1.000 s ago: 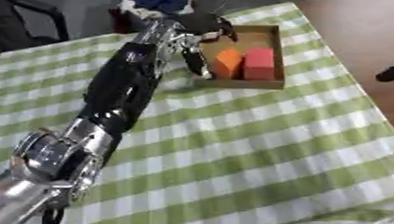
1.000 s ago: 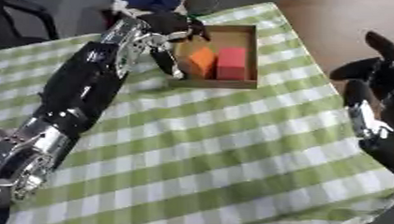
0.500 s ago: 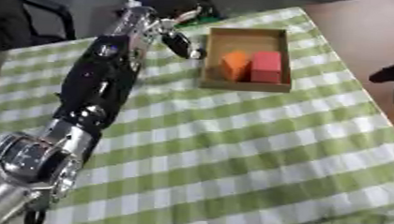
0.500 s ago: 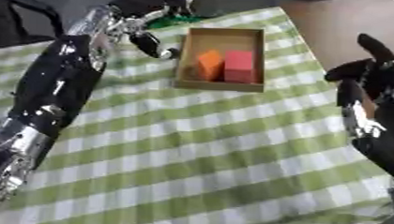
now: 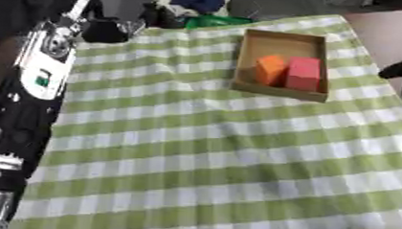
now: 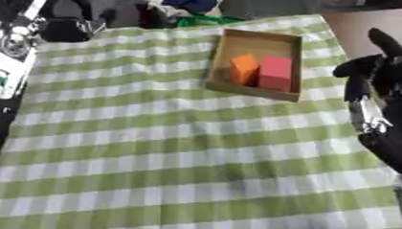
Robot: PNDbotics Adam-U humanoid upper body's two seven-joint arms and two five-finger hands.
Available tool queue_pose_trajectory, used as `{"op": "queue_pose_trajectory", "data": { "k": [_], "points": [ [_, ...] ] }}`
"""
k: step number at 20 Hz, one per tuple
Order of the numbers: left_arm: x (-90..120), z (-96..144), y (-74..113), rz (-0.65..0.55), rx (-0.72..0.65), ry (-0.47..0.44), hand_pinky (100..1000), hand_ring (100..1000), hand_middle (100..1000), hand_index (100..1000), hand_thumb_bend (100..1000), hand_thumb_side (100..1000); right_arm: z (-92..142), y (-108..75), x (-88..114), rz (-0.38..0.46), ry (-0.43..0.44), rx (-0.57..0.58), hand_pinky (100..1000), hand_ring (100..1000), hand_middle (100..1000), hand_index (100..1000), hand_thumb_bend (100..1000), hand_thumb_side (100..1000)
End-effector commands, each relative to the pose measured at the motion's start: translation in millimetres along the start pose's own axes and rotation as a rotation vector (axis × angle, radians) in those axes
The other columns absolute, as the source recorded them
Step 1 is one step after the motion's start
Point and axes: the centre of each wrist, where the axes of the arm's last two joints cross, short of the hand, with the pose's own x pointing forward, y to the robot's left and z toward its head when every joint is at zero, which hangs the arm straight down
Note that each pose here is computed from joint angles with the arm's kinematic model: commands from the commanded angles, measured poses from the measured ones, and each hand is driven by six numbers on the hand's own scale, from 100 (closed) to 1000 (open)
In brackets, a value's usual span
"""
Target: Pick up objects on the table and place them in the box.
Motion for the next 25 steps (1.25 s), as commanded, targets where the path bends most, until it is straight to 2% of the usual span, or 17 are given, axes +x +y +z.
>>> {"op": "queue_pose_trajectory", "data": {
  "k": [1, 12, 25],
  "points": [
    [11.9, 7.8, 12.5, 0.096, 0.119, 0.016, 629, 634, 681, 831, 402, 429, -2.5, -5.2, 3.9, 0.023, -0.018, 0.003, 877, 704, 631, 1000, 100, 584],
    [10.2, 47.4, -1.6, 0.245, 0.15, 0.118, 607, 610, 659, 827, 375, 450, -4.4, -3.0, 4.3, 0.013, -0.025, 0.016, 877, 704, 630, 1000, 100, 584],
    [9.3, 66.6, -12.9, 0.332, 0.164, 0.174, 598, 593, 641, 826, 354, 475, -5.4, -0.6, 3.8, 0.0, -0.026, 0.03, 878, 704, 630, 1000, 100, 577]
  ]
}}
